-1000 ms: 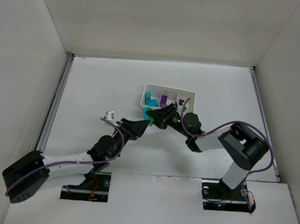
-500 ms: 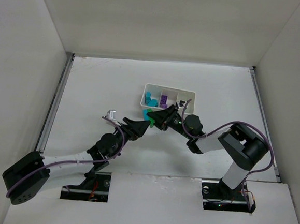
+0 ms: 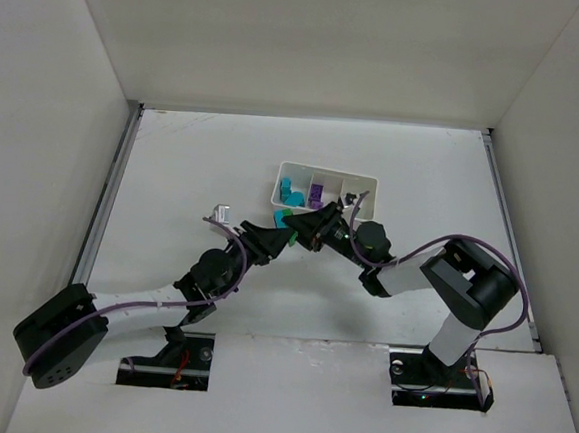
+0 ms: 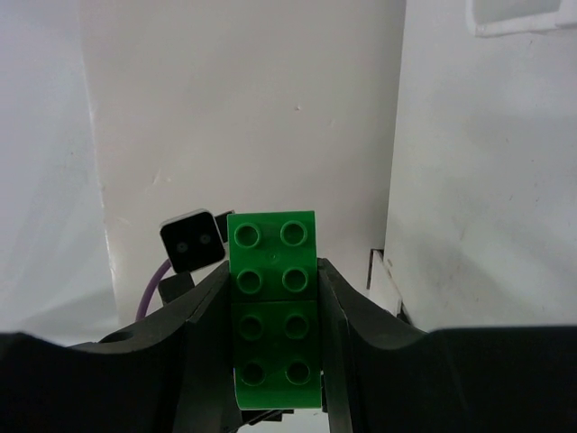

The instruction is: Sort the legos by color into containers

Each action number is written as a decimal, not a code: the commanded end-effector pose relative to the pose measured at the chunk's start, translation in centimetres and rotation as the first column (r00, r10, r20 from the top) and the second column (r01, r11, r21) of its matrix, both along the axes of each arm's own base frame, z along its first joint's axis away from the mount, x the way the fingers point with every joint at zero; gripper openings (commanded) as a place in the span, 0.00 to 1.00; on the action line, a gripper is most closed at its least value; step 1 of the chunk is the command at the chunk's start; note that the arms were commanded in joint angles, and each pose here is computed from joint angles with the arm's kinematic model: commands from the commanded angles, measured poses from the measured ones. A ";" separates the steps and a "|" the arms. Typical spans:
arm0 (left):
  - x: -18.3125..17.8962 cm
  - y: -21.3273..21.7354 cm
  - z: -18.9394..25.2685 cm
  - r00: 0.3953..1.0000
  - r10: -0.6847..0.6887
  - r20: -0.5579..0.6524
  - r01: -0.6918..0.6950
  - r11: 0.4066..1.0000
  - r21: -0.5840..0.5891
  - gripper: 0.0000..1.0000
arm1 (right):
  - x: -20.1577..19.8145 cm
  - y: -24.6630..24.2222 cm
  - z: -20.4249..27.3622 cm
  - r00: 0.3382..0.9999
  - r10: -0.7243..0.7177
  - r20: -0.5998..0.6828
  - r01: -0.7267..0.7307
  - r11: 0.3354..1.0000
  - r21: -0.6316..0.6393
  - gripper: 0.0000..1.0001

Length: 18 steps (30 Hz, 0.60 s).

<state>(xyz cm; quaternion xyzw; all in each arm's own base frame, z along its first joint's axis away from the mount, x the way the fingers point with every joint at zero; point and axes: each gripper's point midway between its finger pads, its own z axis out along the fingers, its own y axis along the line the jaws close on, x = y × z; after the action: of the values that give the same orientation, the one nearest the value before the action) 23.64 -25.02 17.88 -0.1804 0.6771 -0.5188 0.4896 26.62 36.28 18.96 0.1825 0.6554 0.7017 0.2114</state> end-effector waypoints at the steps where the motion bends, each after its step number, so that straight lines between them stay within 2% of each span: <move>1: 0.2 -0.4 3.0 0.998 -0.013 0.068 0.018 0.998 -0.064 0.32 | -0.5 0.5 3.6 0.995 0.019 0.103 -0.027 0.996 0.084 0.34; 3: 0.1 -0.2 2.8 0.998 -0.010 0.066 0.015 0.998 -0.065 0.25 | -0.5 0.4 3.5 0.994 0.016 0.110 -0.024 0.997 0.077 0.38; 5: -0.1 0.1 2.9 0.998 -0.009 0.065 0.014 0.997 -0.071 0.21 | -0.6 0.3 3.2 0.994 0.012 0.110 -0.020 0.997 0.068 0.47; 8: -0.6 0.5 2.5 0.998 -0.012 0.062 0.017 0.997 -0.076 0.19 | -0.5 -0.3 2.9 0.993 0.003 0.119 -0.010 0.998 0.056 0.63; 11: -1.1 0.7 1.9 0.998 -0.021 0.055 0.025 0.997 -0.077 0.18 | -0.1 -1.1 3.0 0.990 -0.019 0.139 0.013 0.999 0.043 0.73; 18: -2.0 1.4 1.4 0.999 -0.026 0.046 0.031 0.995 -0.091 0.17 | 0.1 -1.7 2.6 0.982 -0.022 0.186 0.028 0.999 -0.027 0.76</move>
<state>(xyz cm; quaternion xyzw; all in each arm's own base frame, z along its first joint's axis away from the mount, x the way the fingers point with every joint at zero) 22.19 -23.72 17.72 -0.1806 0.6675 -0.5345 0.4860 27.21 34.70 19.96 0.1597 0.6500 0.6978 0.2552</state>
